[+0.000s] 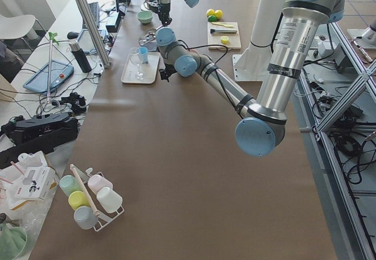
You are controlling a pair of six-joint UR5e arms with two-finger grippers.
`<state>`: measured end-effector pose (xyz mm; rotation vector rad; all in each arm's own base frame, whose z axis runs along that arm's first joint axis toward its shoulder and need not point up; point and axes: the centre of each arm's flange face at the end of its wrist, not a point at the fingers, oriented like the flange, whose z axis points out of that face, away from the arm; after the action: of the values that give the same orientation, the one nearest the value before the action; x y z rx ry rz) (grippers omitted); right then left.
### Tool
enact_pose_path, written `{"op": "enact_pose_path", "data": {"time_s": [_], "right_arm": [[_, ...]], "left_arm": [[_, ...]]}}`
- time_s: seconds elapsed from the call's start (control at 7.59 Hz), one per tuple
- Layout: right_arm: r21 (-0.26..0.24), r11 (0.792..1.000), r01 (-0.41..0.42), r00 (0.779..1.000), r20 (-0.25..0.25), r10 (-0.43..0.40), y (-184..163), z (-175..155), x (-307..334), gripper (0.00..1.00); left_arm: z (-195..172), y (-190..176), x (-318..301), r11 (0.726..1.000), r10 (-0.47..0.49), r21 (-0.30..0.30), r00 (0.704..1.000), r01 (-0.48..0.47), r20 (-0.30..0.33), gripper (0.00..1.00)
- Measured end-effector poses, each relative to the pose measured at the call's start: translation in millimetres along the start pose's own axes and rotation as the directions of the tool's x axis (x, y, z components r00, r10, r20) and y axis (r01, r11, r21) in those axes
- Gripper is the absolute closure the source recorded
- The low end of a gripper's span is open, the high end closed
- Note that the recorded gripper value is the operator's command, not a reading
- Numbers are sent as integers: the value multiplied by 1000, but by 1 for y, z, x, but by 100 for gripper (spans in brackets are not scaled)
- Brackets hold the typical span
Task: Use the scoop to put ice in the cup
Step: 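Carry the scoop over the blue cup while the left arm withdraws, then tilt the scoop with the right gripper to pour ice into the blue cup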
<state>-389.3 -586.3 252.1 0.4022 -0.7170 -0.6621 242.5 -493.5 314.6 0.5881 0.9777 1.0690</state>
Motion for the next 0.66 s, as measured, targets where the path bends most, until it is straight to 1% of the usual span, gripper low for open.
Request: {"op": "enact_pose_path", "data": {"time_s": [0.13,0.26,0.53,0.66], "right_arm": [[-17,1000,7,1000,4,-7,-7,0,-2,100],[-52,998,29,1000,6,-29,-14,-1,-4,100],[-110,992,64,998,11,-64,-24,-1,-7,100],[-133,988,78,997,13,-77,-27,-2,-8,100]], "left_arm": [[-18,26,-20,994,-104,-19,994,104,-13,1],[-35,51,-37,983,-184,-23,983,183,-10,1],[-73,112,-64,947,-321,-2,947,321,22,1],[-79,142,-76,922,-386,-3,922,387,28,1]]}}
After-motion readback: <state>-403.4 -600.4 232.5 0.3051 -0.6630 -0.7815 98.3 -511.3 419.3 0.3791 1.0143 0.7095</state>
